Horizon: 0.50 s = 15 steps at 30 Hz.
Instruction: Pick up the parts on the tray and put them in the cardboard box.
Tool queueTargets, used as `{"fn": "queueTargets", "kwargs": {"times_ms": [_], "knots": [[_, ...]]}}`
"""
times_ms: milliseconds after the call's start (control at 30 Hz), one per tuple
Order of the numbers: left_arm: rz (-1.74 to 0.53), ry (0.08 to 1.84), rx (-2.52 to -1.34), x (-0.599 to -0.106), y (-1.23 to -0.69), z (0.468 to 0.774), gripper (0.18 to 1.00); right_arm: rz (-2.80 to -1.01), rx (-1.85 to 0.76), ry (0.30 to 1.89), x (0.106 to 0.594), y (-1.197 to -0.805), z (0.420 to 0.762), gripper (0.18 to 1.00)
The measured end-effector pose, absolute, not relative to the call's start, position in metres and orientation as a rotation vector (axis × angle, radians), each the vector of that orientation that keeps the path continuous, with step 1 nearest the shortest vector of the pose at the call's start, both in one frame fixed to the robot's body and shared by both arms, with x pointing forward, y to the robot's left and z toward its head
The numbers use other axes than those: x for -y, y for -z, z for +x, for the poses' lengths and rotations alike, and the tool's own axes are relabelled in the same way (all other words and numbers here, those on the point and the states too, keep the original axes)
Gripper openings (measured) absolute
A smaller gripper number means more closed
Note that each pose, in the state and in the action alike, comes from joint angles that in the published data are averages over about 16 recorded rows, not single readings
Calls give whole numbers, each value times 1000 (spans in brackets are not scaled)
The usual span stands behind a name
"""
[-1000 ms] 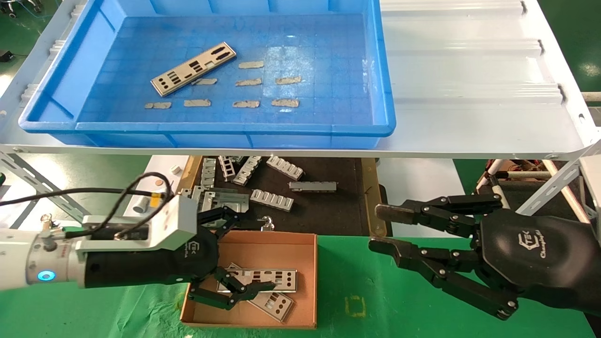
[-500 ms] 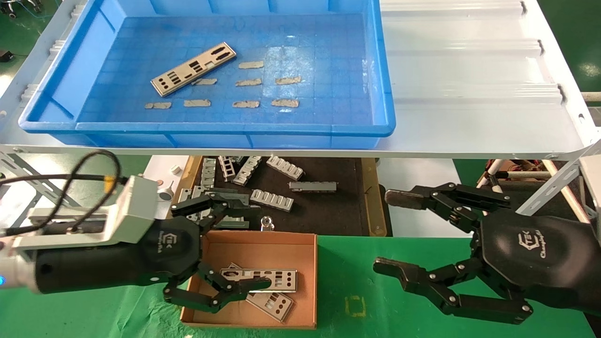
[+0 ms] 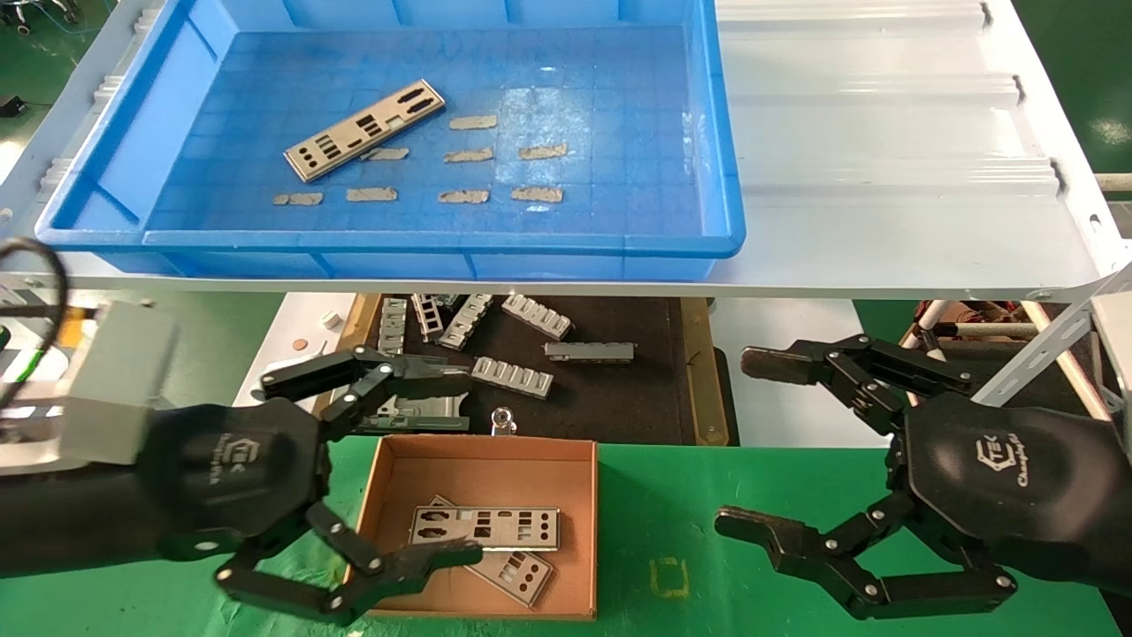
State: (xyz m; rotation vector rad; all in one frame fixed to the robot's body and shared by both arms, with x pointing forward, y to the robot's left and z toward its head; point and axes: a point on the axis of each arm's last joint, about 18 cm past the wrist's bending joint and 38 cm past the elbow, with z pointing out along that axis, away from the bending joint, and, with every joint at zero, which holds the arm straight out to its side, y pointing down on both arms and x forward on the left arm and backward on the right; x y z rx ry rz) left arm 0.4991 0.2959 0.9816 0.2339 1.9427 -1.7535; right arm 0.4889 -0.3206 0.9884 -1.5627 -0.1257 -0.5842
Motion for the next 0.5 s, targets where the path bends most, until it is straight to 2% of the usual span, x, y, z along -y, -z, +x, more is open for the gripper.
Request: {"fn": "queueTargets", "kwargs": {"times_ms": [267,500], "knots": [[274,1794,-1926,-300,-991,478,1001,-1563,125,584,321,-988,489,988],[290,1806,-1921,-301,-994,471,1001,-1563,125,584,321,-988,489,1001]]}}
